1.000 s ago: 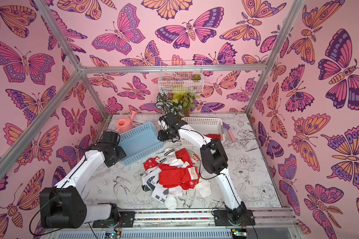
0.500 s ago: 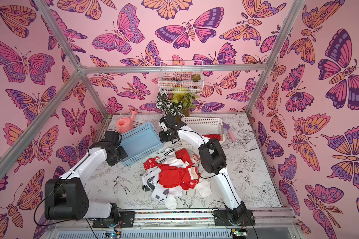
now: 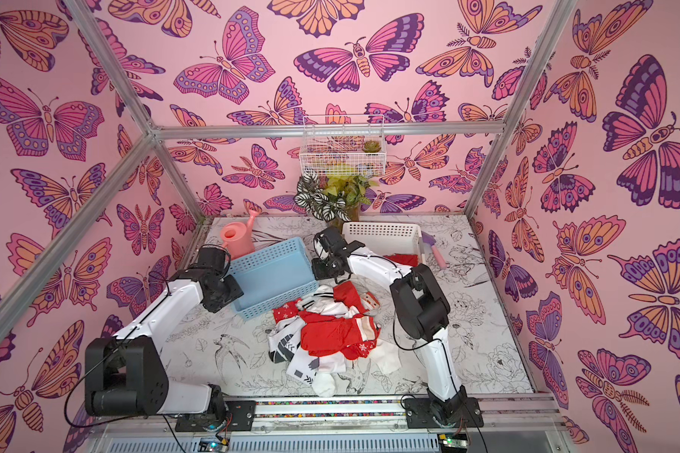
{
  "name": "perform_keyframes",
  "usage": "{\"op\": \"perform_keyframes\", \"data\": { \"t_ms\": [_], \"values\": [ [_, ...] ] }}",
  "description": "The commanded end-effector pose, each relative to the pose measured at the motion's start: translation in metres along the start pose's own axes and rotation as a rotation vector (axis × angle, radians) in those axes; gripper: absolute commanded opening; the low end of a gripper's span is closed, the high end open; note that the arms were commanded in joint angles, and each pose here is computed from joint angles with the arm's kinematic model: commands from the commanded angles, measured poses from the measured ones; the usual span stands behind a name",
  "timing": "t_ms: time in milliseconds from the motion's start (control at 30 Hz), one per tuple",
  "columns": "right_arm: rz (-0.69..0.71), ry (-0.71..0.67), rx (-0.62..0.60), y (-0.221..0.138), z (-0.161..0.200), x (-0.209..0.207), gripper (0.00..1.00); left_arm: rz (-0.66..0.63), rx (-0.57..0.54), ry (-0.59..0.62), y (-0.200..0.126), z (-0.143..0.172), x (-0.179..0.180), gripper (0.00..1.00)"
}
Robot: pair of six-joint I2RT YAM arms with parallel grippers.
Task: Sort the socks into the basket by color
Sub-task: Adjust the bin at the center of the board.
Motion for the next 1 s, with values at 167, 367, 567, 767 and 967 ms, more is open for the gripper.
{"op": "perform_keyframes", "data": {
  "t_ms": [167, 367, 567, 767, 967],
  "values": [
    [0.19, 0.174, 0.06, -0.009, 0.023, -0.034, 0.04, 0.077, -0.023, 0.04, -0.015, 0.001, -0.02, 0.58],
    [0.232, 0.217, 0.037, -0.015, 0.016, -0.044, 0.04, 0.1, -0.037, 0.058, -0.024, 0.005, -0.023, 0.58],
    [0.255, 0.235, 0.029, -0.018, 0.007, -0.051, 0.04, 0.11, -0.045, 0.063, -0.028, 0.005, -0.024, 0.58],
    [0.296, 0.286, 0.02, -0.016, 0.007, -0.058, 0.04, 0.125, -0.055, 0.063, -0.033, 0.005, -0.026, 0.58],
    [0.291, 0.323, 0.011, -0.007, 0.005, -0.059, 0.04, 0.119, -0.049, 0.055, -0.031, 0.008, -0.022, 0.58]
  ]
}}
Point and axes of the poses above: each gripper's point midway between its finger pads, its own y axis out along the fingers, its own x axis along the line the jaws close on, z = x × y, the point moved 5 cm from there along -y, back along the fingers, and after that the axes turned 14 degrees about -y, right-handed, at the moved point
